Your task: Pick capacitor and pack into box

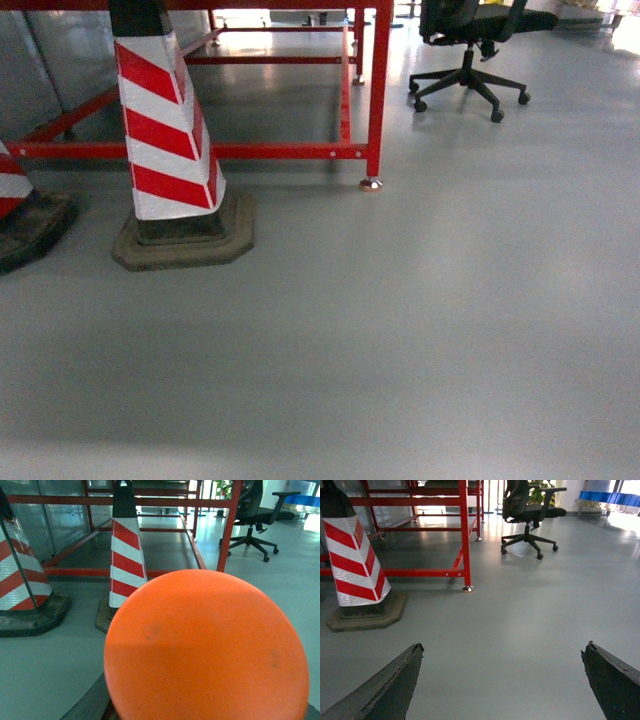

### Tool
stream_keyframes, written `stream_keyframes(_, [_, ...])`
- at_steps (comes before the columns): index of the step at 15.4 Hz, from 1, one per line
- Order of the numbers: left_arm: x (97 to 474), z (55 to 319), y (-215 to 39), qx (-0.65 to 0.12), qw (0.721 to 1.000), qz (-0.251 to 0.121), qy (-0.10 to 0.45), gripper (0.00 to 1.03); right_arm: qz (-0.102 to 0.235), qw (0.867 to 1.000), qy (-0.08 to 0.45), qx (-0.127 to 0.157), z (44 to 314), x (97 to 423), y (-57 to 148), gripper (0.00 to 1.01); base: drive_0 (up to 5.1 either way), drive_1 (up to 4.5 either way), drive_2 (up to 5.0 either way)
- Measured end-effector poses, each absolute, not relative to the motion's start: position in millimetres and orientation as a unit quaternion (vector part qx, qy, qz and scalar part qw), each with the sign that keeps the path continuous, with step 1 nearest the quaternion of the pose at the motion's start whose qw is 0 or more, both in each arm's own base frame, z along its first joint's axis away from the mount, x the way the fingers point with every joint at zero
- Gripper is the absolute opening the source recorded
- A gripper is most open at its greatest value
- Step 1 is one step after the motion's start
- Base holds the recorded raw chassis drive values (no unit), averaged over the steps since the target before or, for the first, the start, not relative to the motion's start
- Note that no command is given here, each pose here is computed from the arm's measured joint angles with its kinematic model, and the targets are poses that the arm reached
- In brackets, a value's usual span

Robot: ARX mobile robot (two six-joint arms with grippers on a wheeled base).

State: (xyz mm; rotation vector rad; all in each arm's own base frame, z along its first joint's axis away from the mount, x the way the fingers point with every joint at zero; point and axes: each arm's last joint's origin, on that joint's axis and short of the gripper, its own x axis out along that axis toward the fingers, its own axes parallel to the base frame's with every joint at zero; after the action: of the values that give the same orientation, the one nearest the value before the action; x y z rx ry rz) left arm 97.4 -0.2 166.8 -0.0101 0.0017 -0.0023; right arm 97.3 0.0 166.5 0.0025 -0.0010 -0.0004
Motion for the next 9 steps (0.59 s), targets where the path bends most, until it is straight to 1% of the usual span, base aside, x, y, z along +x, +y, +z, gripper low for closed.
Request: stream_keyframes(9, [97.4, 167.1, -0.2, -0.005, 1.000, -0.001, 0.000, 0.44, 0.000, 1.000, -0.002, 0.001, 166.8, 97.3, 0.0, 0.98, -4.9, 2.48, 2.5])
